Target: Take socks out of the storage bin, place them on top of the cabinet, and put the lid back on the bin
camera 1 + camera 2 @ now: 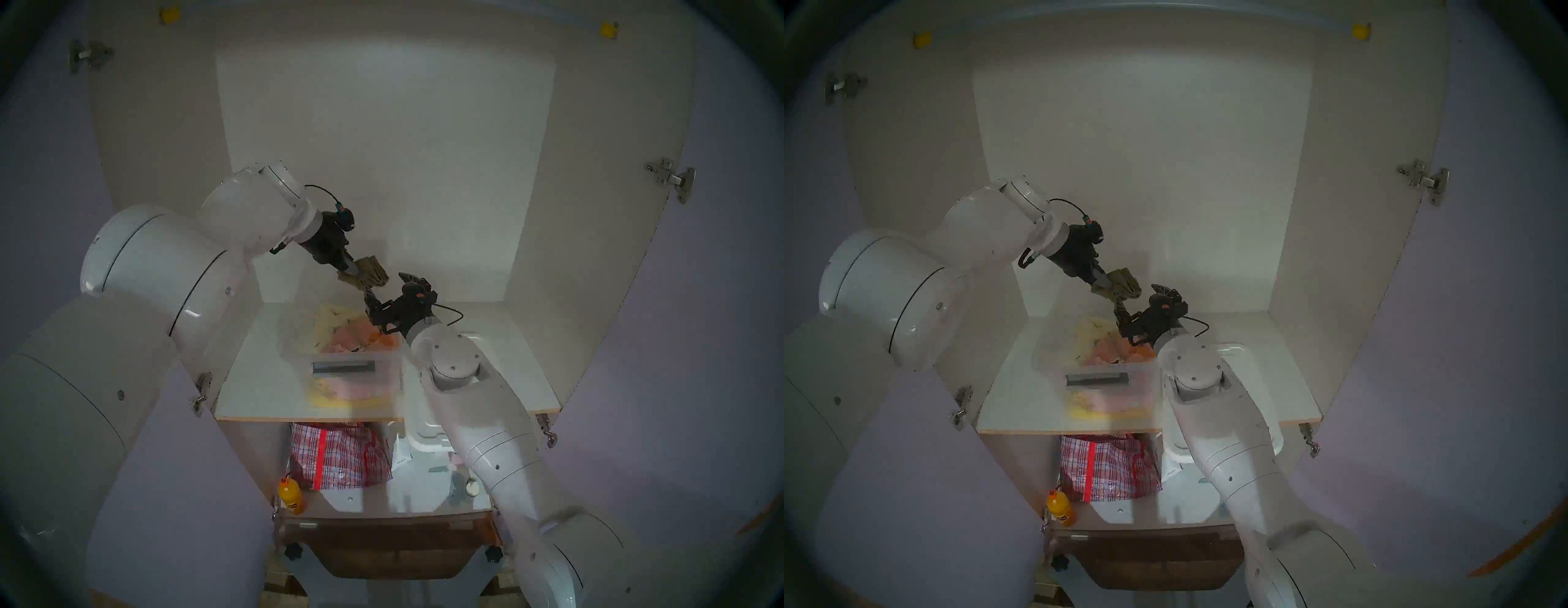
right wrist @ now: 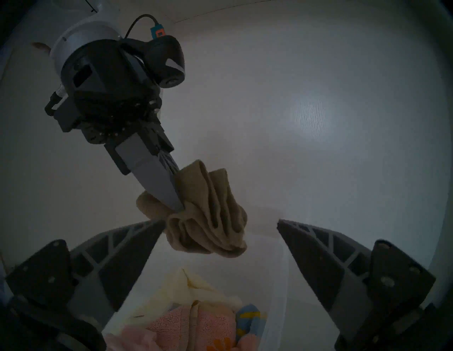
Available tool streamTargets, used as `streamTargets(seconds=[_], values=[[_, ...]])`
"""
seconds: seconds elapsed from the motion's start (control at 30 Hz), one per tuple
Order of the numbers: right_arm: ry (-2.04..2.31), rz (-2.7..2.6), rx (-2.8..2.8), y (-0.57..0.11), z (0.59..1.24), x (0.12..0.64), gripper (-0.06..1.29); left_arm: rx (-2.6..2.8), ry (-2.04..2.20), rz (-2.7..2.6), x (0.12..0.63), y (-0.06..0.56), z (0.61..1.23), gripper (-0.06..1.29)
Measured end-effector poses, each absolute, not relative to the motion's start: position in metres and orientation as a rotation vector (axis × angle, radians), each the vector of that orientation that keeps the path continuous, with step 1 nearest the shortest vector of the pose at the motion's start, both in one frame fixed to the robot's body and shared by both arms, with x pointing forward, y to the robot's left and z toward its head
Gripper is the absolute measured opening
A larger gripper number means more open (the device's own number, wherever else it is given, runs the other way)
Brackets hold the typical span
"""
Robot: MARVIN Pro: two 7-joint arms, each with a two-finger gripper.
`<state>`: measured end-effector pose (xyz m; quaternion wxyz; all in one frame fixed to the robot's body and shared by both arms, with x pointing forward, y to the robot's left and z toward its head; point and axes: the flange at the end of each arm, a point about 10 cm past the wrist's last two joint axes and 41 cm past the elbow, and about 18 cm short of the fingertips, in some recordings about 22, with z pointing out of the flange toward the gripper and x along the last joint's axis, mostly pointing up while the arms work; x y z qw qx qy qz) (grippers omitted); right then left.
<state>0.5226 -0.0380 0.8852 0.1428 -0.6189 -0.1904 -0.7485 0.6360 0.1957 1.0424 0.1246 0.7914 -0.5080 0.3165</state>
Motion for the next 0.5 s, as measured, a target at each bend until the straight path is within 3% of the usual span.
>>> streamTargets(seconds=[0.5], values=[[-0.526,-2.132,-1.775,-0.026,0.891,0.529,1.25,2.211,-1.477,0.876,0.629,0.197,1.039,-0.01]])
